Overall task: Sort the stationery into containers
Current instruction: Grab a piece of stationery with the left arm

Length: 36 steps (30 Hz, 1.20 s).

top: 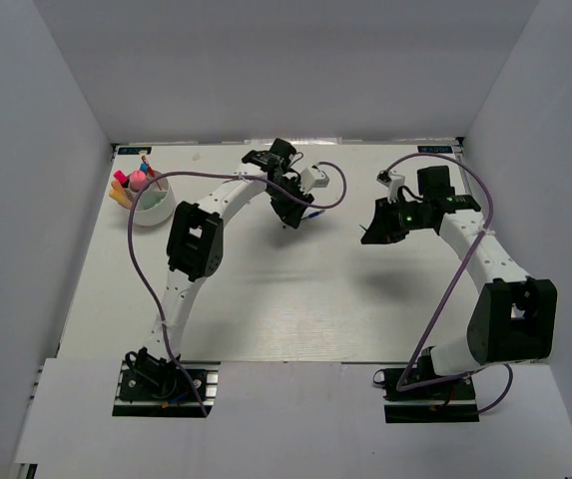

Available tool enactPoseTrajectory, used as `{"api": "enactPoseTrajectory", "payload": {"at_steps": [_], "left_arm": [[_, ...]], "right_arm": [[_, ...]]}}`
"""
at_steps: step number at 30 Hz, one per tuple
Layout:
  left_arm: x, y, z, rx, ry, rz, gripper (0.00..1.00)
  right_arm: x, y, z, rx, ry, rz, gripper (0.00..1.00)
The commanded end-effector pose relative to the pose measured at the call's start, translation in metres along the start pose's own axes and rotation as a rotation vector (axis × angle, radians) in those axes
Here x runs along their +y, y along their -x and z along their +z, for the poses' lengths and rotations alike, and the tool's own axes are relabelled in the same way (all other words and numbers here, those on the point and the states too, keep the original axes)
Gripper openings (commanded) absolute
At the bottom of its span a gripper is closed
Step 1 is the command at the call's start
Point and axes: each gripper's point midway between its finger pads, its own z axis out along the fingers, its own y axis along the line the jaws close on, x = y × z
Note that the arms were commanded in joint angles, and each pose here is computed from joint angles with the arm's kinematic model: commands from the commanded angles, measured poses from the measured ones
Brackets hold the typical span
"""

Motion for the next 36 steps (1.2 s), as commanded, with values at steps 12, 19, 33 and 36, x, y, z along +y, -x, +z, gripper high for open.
{"api": "enactPoseTrajectory", "payload": {"at_steps": [12,19,33,36], "left_arm": [[0.026,0.024,0.004,0.008,0.184,0.141,0.51],[0.02,0.012,0.021,0.065,0.173,0.16,0.47],[-0.02,-0.073,-0.013,0.271,0.114,0.237,0.11],[-0.036,-0.096,-0.048,0.243,0.172,0.301,0.09]], "right_arm": [[0.009,0.032,-0.011,-0.065,0.05,-0.022,0.0],[0.008,0.032,-0.012,-0.07,0.04,-0.026,0.0],[0.02,0.035,-0.027,-0.071,0.058,-0.081,0.0],[0.03,0.032,-0.026,-0.059,0.117,-0.065,0.0]]}}
